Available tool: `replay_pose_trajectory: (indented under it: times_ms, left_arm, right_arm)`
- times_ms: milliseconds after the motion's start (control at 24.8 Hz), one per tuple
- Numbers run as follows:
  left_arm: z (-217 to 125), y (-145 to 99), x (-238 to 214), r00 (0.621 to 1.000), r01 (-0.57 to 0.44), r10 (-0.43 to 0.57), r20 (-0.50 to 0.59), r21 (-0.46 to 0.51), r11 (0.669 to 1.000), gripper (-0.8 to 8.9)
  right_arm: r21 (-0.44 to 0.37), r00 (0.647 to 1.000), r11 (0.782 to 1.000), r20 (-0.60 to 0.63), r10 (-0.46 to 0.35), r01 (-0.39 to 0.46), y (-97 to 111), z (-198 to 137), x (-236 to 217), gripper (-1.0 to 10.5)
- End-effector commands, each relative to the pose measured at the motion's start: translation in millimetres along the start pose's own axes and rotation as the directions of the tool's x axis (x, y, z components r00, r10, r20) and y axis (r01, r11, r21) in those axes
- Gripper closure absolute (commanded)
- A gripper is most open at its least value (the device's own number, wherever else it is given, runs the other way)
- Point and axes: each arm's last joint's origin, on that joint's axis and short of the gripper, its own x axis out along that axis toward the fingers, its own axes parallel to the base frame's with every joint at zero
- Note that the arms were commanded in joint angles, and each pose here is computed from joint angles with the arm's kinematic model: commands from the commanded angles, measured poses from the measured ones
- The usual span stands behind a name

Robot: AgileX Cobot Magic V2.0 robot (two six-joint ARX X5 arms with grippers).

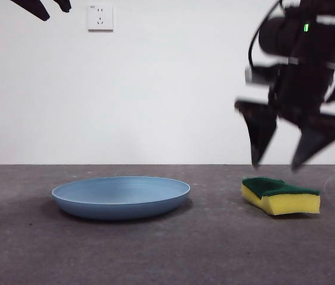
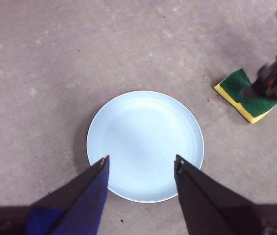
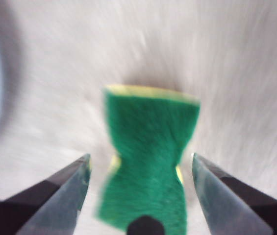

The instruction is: Pick up the plate,pick up the cloth,clean the plate with the cloth

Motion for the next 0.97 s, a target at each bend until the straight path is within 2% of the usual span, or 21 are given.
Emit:
replay_pose_trajectory:
  times_ms: [40,81,121,201,242,524,685,765,967]
  left_arm:
    - [-0.5,-0.1,1.3,1.0,-0.001,0.001,0.0,0.01,1.0,5.94]
    - [-0.5,-0.1,1.3,1.0,-0.001,0.001,0.0,0.032,0.999,5.99]
    - [-0.5,0.0,1.3,1.0,-0.002,0.002,0.0,0.048,0.999,6.01]
    - [-0.5,0.0,1.3,1.0,-0.002,0.002,0.0,0.051,0.999,7.4]
    - [-0.5,0.0,1.3,1.0,-0.002,0.002,0.0,0.055,0.998,8.35]
    - [0.1,-0.5,-4.6,1.0,-0.001,-0.001,0.028,0.084,0.996,8.22]
    - [1.8,-2.2,-32.7,0.986,-0.01,-0.008,0.168,0.104,0.994,8.22]
    - [-4.3,-2.7,-45.1,0.972,-0.016,-0.01,0.236,0.107,0.994,8.22]
    - [-48.6,-1.9,-45.8,0.937,-0.025,-0.016,0.348,0.114,0.993,8.22]
  right_arm:
    - [-0.003,0.996,0.999,0.071,0.05,-0.05,5.2,1.5,-28.6,6.1]
    - [-0.013,0.991,0.997,0.107,0.075,-0.074,7.9,0.5,-43.5,6.5]
    - [-0.019,0.987,0.997,0.139,0.082,-0.081,8.8,-1.4,-57.7,7.5]
    - [-0.029,0.976,0.996,0.2,0.09,-0.086,10.0,-7.1,-85.3,9.2]
    - [-0.036,0.966,0.995,0.24,0.095,-0.089,10.9,-10.7,-100.7,9.6]
    - [-0.104,0.878,0.992,0.464,0.116,-0.076,13.8,-36.0,-174.4,9.6]
    - [-0.121,0.809,0.992,0.586,0.04,0.039,17.3,-58.6,-209.8,9.6]
    - [-0.116,0.779,0.992,0.626,0.036,0.047,16.2,-73.3,-222.0,9.6]
    - [-0.096,0.704,0.995,0.709,0.045,0.032,10.4,-112.0,-227.0,9.6]
